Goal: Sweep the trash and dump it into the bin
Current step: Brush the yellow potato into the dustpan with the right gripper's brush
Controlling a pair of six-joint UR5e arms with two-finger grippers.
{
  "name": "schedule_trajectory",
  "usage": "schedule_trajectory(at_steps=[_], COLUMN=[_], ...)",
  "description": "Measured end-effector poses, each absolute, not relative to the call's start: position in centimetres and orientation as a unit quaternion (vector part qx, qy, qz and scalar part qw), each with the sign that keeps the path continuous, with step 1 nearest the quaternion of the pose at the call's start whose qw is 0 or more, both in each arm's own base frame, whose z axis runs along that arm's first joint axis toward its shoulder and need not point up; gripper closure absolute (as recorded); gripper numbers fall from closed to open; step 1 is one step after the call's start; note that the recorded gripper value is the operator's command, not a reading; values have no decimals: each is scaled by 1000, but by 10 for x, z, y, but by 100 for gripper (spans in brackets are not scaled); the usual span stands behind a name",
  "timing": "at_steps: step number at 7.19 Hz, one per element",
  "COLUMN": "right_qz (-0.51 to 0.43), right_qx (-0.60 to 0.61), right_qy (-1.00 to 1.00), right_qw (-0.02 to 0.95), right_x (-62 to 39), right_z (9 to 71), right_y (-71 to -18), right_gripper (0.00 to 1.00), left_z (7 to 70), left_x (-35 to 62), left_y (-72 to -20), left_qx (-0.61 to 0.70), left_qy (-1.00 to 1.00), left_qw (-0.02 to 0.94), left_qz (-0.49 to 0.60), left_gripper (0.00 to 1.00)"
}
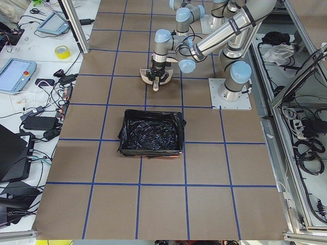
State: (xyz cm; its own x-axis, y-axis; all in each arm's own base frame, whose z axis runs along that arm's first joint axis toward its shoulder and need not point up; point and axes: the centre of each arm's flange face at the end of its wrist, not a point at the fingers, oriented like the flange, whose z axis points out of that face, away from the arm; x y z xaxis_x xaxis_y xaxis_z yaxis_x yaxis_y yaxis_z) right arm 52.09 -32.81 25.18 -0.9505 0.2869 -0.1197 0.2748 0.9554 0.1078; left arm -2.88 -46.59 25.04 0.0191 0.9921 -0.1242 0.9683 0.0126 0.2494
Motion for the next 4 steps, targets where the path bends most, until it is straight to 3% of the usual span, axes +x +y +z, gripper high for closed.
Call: schedule_trajectory(at_steps=[4], right_qz=[36], right_qx=[122], right_qy=[992], right_qw=[26], right_x=[512], right_z=[247], right_y=[-329], right_gripper=[100], left_z=[248], left_x=[-29], left_y=[-466], left_qx=[702], left_qy=[699], left_qw=[130], left_qz=[46], left_gripper=[100])
